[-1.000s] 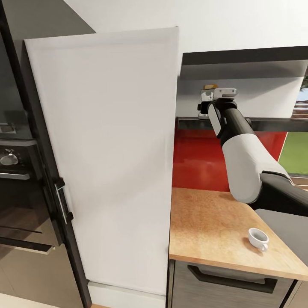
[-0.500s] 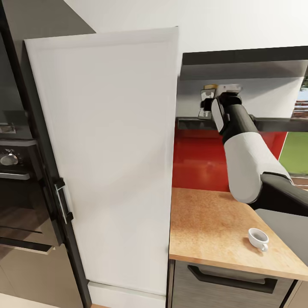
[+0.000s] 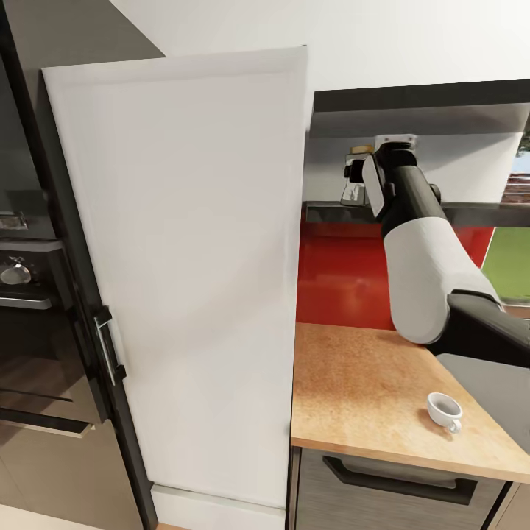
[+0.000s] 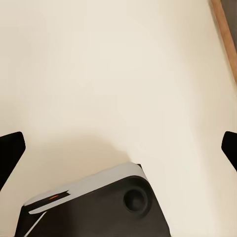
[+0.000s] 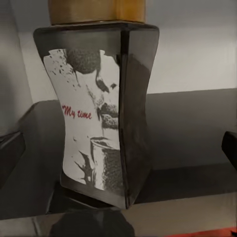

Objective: Set up a coffee station on the kitchen countertop: keep the coffee maker on the countertop, move the bottle of coffee from the kitchen shelf to the counter next to the coffee maker, place a paper coffee filter on top of the coffee maker, put the saucer next to the coffee maker with the coffee cup on the saucer, and place the electric kettle next to the coffee maker.

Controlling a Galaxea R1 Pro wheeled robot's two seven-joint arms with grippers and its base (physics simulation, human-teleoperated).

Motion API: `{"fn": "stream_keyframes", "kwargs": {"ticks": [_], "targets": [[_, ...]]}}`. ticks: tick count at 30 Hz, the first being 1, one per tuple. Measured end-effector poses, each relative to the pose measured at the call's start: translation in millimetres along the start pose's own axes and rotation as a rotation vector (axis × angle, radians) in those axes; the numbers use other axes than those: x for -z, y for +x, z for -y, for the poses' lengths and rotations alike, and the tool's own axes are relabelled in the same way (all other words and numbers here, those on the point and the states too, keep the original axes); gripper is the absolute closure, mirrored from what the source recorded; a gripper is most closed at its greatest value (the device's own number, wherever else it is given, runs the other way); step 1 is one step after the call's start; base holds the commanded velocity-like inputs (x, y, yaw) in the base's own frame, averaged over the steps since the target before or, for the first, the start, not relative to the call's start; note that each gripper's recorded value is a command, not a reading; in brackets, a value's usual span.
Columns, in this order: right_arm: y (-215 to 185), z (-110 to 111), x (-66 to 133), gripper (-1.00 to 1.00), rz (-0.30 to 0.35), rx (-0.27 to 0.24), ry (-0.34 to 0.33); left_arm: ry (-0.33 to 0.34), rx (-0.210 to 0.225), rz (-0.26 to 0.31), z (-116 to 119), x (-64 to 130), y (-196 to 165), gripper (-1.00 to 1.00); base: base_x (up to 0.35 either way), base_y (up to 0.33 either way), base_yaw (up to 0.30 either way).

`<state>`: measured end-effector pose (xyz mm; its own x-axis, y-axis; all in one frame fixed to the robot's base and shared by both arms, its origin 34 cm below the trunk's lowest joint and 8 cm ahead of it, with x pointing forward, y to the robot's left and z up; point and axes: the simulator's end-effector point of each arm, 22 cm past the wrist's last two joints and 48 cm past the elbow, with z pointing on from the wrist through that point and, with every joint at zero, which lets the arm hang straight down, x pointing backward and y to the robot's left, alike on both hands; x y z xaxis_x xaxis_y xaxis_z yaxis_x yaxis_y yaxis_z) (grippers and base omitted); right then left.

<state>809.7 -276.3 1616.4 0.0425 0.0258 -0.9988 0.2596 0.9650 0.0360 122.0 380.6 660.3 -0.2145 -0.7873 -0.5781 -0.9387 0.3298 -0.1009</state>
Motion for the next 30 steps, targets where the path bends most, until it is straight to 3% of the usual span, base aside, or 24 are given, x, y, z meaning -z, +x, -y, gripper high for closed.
{"fn": "stream_keyframes", "kwargs": {"ticks": [20,30], "targets": [[-4.2,-12.3,1.3,-1.0,0.026,-0.004,-0.022,0.0,0.0,-0.001,0.0,0.0,0.1,-1.0,0.002,0.0,0.0],[-8.2,-13.1,1.2,-1.0,0.048,-0.009,-0.021,0.0,0.001,0.0,-0.1,0.0,0.0,-1.0,0.177,0.0,0.0]]}}
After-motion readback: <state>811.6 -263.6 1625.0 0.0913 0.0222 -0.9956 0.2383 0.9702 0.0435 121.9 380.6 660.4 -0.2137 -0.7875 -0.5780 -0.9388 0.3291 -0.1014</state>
